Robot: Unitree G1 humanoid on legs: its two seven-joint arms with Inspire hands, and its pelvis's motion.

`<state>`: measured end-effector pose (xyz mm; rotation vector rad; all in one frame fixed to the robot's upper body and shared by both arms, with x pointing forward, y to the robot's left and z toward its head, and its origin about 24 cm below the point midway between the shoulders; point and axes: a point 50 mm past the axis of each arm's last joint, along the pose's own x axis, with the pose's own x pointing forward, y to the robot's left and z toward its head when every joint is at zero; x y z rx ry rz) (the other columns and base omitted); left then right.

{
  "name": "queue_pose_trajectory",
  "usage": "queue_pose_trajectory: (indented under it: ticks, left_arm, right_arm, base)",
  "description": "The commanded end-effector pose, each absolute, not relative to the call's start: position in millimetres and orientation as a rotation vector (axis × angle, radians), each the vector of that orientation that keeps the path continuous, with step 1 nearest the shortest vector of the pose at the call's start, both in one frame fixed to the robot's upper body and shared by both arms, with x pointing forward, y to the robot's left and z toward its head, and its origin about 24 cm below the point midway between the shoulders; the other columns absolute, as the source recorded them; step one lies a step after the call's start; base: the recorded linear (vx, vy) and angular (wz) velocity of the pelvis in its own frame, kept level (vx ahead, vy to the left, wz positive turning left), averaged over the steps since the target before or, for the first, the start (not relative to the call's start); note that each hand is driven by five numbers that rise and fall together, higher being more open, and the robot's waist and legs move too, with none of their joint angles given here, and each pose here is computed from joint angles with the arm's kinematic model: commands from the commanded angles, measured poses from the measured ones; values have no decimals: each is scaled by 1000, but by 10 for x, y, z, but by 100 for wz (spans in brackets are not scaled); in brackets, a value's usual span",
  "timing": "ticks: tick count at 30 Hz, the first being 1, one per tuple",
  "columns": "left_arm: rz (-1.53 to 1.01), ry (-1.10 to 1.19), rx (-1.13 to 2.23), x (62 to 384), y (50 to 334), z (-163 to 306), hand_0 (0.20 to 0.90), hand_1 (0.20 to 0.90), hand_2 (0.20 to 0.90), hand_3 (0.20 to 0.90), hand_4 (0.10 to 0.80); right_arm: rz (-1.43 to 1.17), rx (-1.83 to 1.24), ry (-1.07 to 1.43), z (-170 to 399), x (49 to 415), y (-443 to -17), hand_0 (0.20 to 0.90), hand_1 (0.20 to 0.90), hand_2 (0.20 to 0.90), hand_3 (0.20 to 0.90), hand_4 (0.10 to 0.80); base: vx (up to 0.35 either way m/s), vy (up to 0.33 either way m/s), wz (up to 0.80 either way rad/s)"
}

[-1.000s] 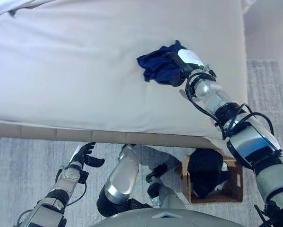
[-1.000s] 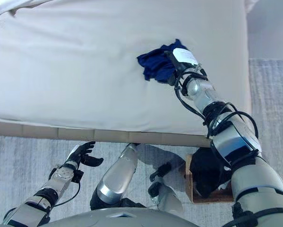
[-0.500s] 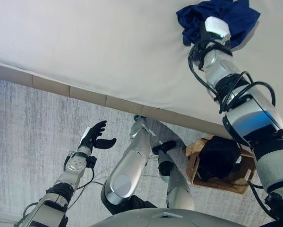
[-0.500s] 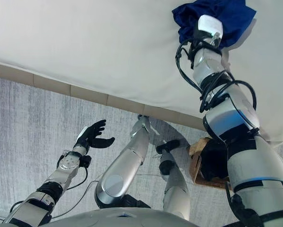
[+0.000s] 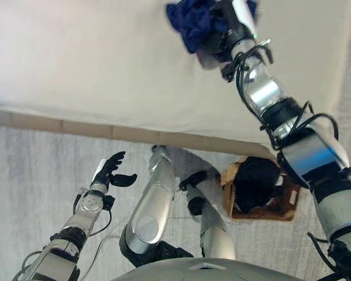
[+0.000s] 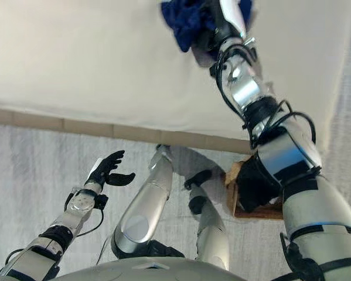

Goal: Pick up the clothes from the bed and place them into the basket

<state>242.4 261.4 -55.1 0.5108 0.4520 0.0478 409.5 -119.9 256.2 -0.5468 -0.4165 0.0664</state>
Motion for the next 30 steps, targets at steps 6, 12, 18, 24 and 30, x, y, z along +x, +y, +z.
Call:
queue_pose_trajectory:
  ticks: [6, 12, 18, 24, 30]
  left_arm:
    - [91, 607, 598, 2135, 2774, -771, 900, 900, 900, 900, 800]
    - [21, 759, 637, 1893, 2705, -1005, 900, 900, 900, 900, 800]
    - [-65, 854, 591, 1651, 2527, -1216, 900, 900, 900, 900, 800]
    - [-119, 942, 555, 1412, 2378, -1385, 900, 900, 900, 900, 800]
    - [-97, 978, 548, 1378, 2329, -1432, 900, 900, 900, 900, 800]
  right_arm:
    - [258, 105, -620, 2853, 3808, -1519, 300, 300, 300, 200, 100]
    - [275, 378, -664, 2737, 3600, -1683, 300, 300, 300, 200, 100]
    - [294, 776, -641, 2491, 3420, -1861, 300, 300, 300, 200, 100]
    - [187, 957, -626, 2233, 3289, -2053, 300, 300, 300, 200, 100]
    - [-31, 760, -513, 1886, 3335, -2344, 300, 300, 300, 200, 100]
  base:
    - [55, -28, -48]
    - [81, -18, -34]
    - [58, -27, -34]
    - [16, -19, -28]
    - [-5, -42, -30]
